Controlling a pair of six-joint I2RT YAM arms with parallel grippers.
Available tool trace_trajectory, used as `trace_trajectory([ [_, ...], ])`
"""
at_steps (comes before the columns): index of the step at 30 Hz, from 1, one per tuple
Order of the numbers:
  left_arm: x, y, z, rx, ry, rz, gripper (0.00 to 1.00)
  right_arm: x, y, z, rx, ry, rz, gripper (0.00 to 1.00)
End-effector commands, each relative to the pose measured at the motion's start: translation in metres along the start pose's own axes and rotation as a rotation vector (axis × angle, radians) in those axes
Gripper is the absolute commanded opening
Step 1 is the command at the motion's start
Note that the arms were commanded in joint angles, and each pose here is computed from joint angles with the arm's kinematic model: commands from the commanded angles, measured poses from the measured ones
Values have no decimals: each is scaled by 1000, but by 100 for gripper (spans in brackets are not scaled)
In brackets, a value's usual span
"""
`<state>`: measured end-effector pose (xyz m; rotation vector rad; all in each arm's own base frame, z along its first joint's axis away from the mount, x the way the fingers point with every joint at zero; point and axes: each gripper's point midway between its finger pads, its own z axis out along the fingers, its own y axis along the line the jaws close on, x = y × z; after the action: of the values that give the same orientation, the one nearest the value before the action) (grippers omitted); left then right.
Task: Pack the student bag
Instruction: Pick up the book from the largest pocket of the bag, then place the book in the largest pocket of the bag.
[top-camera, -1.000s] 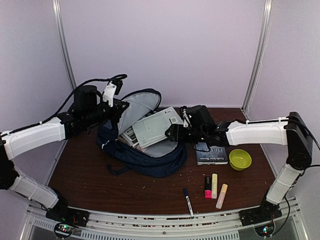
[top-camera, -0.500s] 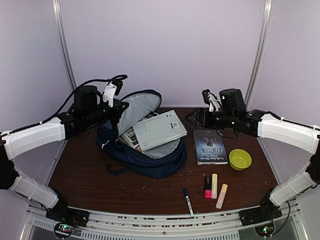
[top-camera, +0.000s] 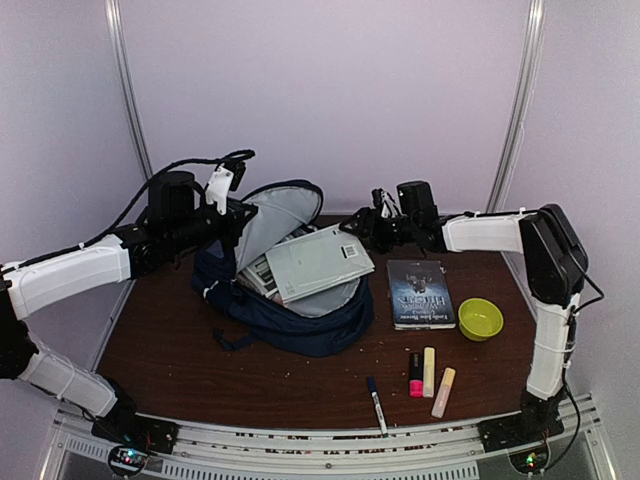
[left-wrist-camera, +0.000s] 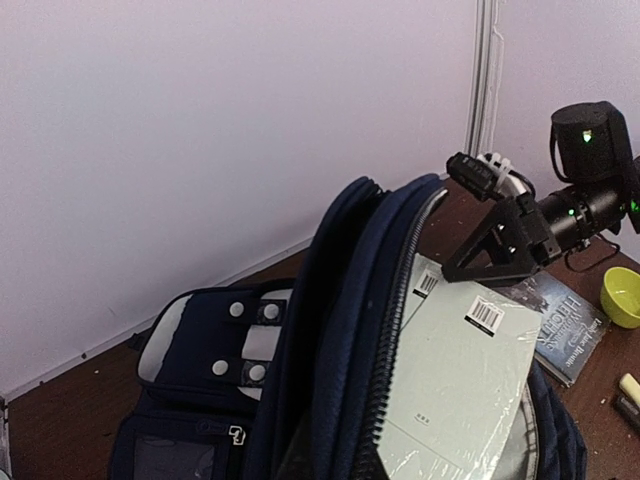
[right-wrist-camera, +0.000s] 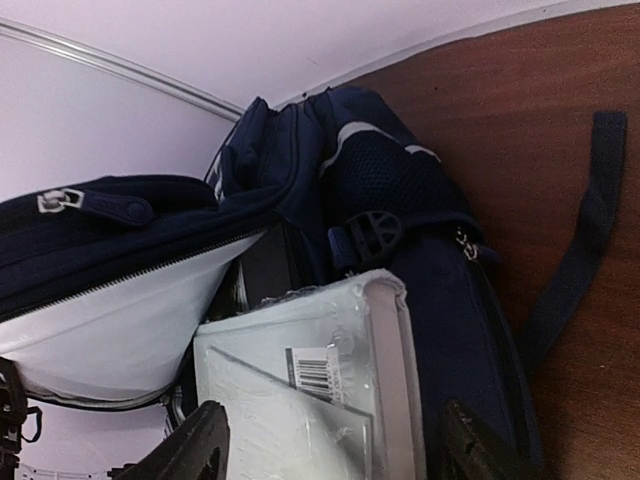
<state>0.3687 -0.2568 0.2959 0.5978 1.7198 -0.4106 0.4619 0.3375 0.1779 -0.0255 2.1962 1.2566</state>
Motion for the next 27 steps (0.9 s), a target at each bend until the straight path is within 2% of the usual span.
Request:
trace_trajectory([
  [1,-77,9,-25,-37,-266,-2,0,1,24,12,-46,25,-69,71],
  [4,-77,9,-25,-36,-266,0,0,6,12,12,13,38,-93,71],
  [6,-77,9,-25,-36,-267,0,0,12,10,11,18,59,-97,66],
  [10,-76,9,-24,-34,-264,-3,0,27,20,3,-40,106,-76,42],
  [14,-76,7,-24,-24,-266,-7,0,27,52,-17,-151,85,-53,13],
  [15,-76,7,-23,-21,-265,-6,0,26,60,-23,-182,75,-42,10],
  [19,-76,7,-24,-22,-267,-8,0,30,71,-42,-213,38,12,6],
  [21,-77,7,-25,-24,-271,-11,0,35,63,-46,-184,-1,79,0],
  [27,-78,-4,-23,27,-276,-13,0,-6,61,-66,-309,-327,354,0],
])
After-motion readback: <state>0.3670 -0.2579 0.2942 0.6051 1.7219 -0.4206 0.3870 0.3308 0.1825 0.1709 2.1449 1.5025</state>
